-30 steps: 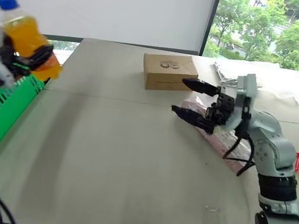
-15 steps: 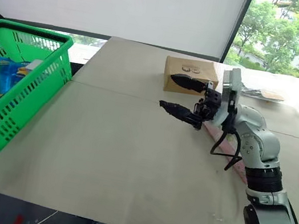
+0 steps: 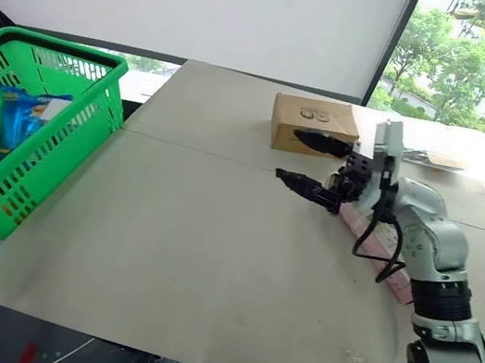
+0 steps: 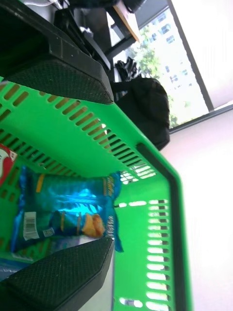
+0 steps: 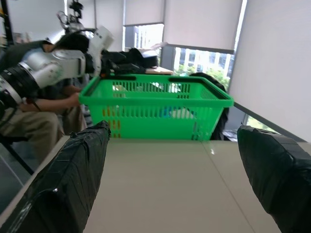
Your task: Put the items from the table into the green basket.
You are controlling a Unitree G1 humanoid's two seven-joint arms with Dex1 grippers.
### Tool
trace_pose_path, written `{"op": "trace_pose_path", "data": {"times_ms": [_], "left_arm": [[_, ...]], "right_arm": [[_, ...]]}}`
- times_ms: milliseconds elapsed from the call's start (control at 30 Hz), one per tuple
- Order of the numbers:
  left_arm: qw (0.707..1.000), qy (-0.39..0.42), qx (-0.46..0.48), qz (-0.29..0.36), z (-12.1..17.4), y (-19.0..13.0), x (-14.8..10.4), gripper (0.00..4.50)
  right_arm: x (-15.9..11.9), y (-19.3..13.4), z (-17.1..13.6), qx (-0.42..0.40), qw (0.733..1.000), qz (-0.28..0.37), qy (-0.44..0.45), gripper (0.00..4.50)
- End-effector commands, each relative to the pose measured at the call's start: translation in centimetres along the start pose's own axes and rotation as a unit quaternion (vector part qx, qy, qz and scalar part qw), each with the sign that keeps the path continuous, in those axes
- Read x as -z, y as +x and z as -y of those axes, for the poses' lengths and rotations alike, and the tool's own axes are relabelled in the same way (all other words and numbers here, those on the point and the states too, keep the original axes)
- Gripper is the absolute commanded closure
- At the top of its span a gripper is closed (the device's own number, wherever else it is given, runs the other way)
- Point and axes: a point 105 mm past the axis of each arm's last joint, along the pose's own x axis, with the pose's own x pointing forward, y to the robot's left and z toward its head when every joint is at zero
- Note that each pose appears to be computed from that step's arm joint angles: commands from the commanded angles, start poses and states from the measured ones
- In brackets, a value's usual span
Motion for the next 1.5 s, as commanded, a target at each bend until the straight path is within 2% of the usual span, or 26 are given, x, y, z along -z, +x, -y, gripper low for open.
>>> {"op": "trace_pose_path", "data": {"times_ms": [33, 133, 200, 300, 400, 567, 767, 967, 1100, 1167, 1233, 1267, 1367, 1433, 1500], "left_arm": [[0.977, -0.03, 0.192, 0.084, 7.4, -1.0, -4.4, 0.01], [0.939, -0.062, 0.321, 0.103, 12.2, -3.2, -6.2, 0.01], [0.894, -0.061, 0.435, 0.093, 15.9, -5.9, -6.7, 0.01], [0.85, -0.041, 0.523, 0.055, 18.2, -8.4, -6.2, 0.01], [0.823, -0.033, 0.566, 0.035, 19.1, -9.6, -5.9, 0.01], [0.809, -0.039, 0.585, 0.048, 19.4, -10.0, -6.5, 0.01], [0.785, -0.041, 0.617, 0.022, 19.6, -11.2, -6.1, 0.01], [0.777, -0.047, 0.627, 0.021, 20.0, -11.9, -6.3, 0.01], [0.78, -0.044, 0.624, 0.013, 19.9, -11.7, -6.0, 0.01], [0.779, -0.047, 0.625, 0.013, 20.0, -11.7, -6.0, 0.0], [0.778, -0.054, 0.625, 0.014, 20.1, -11.7, -6.0, 0.0], [0.778, -0.056, 0.625, 0.013, 20.1, -11.7, -6.0, 0.0], [0.78, -0.059, 0.623, 0.008, 20.1, -11.5, -5.7, 0.0], [0.781, -0.067, 0.621, 0.005, 20.1, -11.4, -5.5, 0.0], [0.783, -0.087, 0.616, 0.013, 20.2, -11.2, -5.7, 0.0]], "right_arm": [[0.5, -2.4, 1.8, 0.08, 0.994, -0.054, -0.047, 0.0], [2.4, -4.9, 3.4, 0.14, 0.979, -0.127, -0.072, 0.0], [4.1, -8.1, 4.1, 0.176, 0.96, -0.202, -0.081, 0.0], [5.4, -11.6, 4.1, 0.201, 0.935, -0.282, -0.075, 0.0], [6.8, -14.3, 4.5, 0.249, 0.904, -0.343, -0.055, 0.0], [9.3, -16.9, 4.1, 0.296, 0.859, -0.417, 0.016, 0.0], [10.7, -16.4, 1.7, 0.268, 0.855, -0.428, 0.12, 0.0], [11.9, -17.6, 0.2, 0.258, 0.822, -0.478, 0.172, 0.0], [12.1, -18.0, 0.1, 0.262, 0.814, -0.488, 0.176, 0.0], [12.0, -17.9, 0.3, 0.27, 0.815, -0.483, 0.173, 0.92], [11.9, -17.6, 0.4, 0.271, 0.82, -0.473, 0.176, 1.54], [11.8, -17.4, 0.5, 0.271, 0.823, -0.468, 0.173, 2.1], [11.4, -16.8, 1.0, 0.276, 0.833, -0.452, 0.16, 3.0], [10.8, -15.9, 1.4, 0.271, 0.851, -0.428, 0.14, 3.47], [9.8, -14.5, 1.9, 0.264, 0.875, -0.387, 0.125, 3.67]]}}
